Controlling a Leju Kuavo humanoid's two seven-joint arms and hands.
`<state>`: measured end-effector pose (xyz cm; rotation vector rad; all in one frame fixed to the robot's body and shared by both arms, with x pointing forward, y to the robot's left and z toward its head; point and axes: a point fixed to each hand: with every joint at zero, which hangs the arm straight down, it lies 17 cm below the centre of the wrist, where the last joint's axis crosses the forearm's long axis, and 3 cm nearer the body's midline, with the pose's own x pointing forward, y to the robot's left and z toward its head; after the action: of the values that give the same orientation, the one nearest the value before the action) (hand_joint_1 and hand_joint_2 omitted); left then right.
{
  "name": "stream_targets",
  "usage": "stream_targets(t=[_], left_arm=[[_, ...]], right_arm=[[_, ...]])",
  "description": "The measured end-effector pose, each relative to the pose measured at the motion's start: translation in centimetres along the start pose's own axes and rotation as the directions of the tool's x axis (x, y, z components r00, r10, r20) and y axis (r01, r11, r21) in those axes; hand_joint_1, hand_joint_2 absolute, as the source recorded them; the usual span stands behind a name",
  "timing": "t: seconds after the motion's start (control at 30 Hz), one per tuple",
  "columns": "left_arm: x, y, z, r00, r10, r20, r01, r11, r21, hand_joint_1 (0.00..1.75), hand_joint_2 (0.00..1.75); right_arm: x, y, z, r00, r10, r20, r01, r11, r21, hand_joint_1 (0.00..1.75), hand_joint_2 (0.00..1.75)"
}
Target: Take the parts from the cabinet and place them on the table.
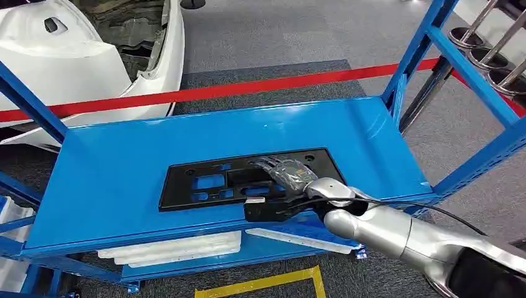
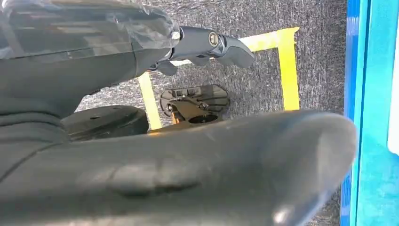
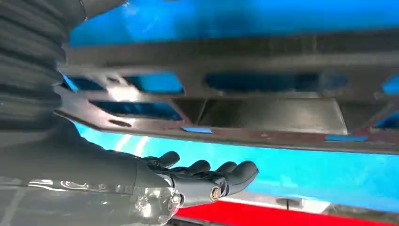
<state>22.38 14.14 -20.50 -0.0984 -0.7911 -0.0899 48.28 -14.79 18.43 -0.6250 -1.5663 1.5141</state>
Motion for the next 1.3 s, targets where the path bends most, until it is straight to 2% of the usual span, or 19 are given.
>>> stream_targets(t=[0.3,0.47,0.77,1.3], left_arm=[[-0.7,0.0,0.3,1.0,0.014,-0.012,-0.014,1.0,0.005,0.0,0.0],[-1.0,0.0,0.5,1.0,0.021,-0.017,-0.02,1.0,0.007,0.0,0.0],[-1.4,0.2,0.7,0.999,0.038,-0.019,-0.038,0.999,0.018,0.0,0.0],[-1.6,0.1,0.8,0.999,0.043,-0.024,-0.042,0.999,0.016,0.0,0.0]], right_arm=[[2.0,-2.3,0.6,0.999,0.006,0.051,-0.002,0.997,-0.072,0.0,1.75],[2.9,-2.1,1.2,0.998,0.015,0.06,-0.011,0.998,-0.064,0.0,1.75],[0.1,0.3,2.6,0.998,0.06,-0.035,-0.06,0.998,-0.008,0.0,1.75],[-3.5,3.2,5.4,0.988,0.053,-0.147,-0.046,0.998,0.051,0.0,1.75]])
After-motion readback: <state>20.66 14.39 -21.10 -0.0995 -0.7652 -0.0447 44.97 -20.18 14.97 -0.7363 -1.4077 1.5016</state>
